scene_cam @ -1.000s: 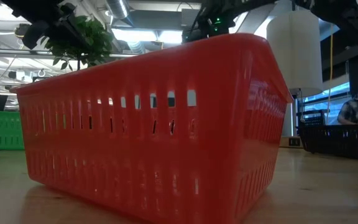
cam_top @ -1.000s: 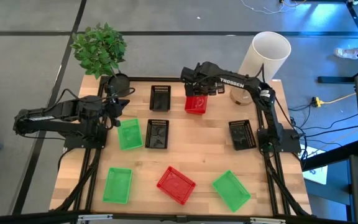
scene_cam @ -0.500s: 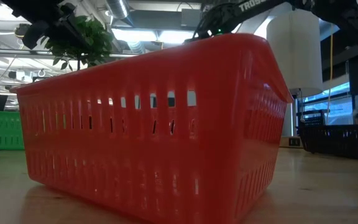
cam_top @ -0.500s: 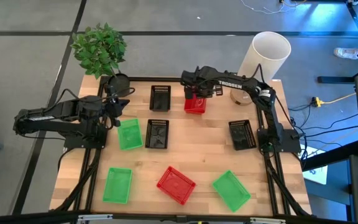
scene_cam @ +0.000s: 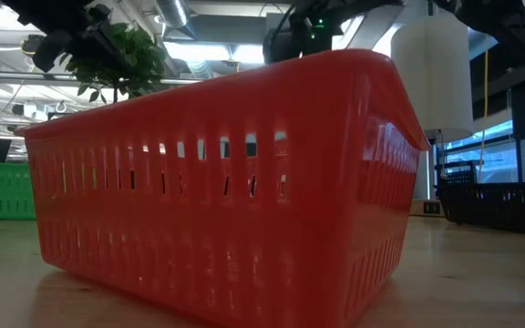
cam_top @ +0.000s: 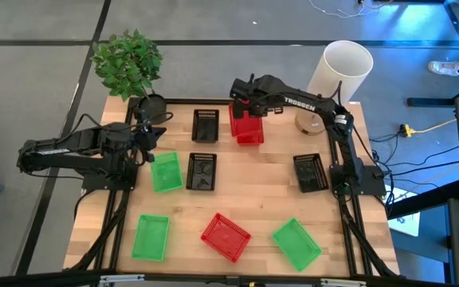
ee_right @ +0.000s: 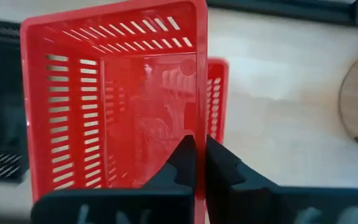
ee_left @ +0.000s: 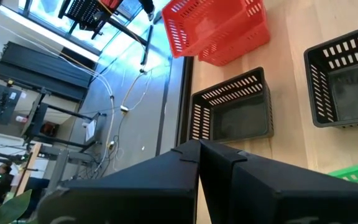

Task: Stack baskets by color
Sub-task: Stack the middle red bin on the top red bin

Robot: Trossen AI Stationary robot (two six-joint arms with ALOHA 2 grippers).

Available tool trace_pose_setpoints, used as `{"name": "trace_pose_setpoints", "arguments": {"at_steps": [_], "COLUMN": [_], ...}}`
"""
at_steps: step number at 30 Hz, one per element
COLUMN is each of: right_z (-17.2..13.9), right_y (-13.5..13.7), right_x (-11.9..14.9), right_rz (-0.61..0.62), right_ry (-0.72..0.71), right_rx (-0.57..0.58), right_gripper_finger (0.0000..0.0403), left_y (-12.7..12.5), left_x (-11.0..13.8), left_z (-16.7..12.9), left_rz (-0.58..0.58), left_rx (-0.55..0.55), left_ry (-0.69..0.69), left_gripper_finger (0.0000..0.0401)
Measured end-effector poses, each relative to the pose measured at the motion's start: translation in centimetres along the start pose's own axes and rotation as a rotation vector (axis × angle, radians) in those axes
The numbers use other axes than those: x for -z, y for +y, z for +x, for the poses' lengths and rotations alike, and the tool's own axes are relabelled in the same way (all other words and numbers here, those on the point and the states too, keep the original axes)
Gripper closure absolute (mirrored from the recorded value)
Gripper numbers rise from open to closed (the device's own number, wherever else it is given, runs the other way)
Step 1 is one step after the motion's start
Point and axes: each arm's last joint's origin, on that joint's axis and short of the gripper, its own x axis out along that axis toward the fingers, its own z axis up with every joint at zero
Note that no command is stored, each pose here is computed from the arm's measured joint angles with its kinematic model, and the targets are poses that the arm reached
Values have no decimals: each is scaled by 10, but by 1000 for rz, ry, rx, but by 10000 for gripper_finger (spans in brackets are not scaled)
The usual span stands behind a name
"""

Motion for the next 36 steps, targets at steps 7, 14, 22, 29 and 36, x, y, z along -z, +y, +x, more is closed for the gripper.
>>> {"name": "trace_pose_setpoints", "arguments": {"at_steps": [7,14,22,29,36], "right_z": [-1,1,5,6,7], "right_y": [-1,-6,-15,-19,-20], "right_x": [-2,-14,-26,-30,-31], "right_rz": [38,48,57,66,67], "right_ry": [75,122,152,155,136], "right_rx": [-47,-109,-121,-111,-95], "right_gripper_finger": [397,397,397,397,397], "left_y": [0,0,0,0,0], "left_x": [0,0,0,0,0], "left_z": [0,0,0,0,0], "left_rz": [0,1,1,2,2], "left_rx": [0,0,0,0,0], "left_ry": [0,0,0,0,0], "left_gripper_finger": [401,401,401,401,401]}}
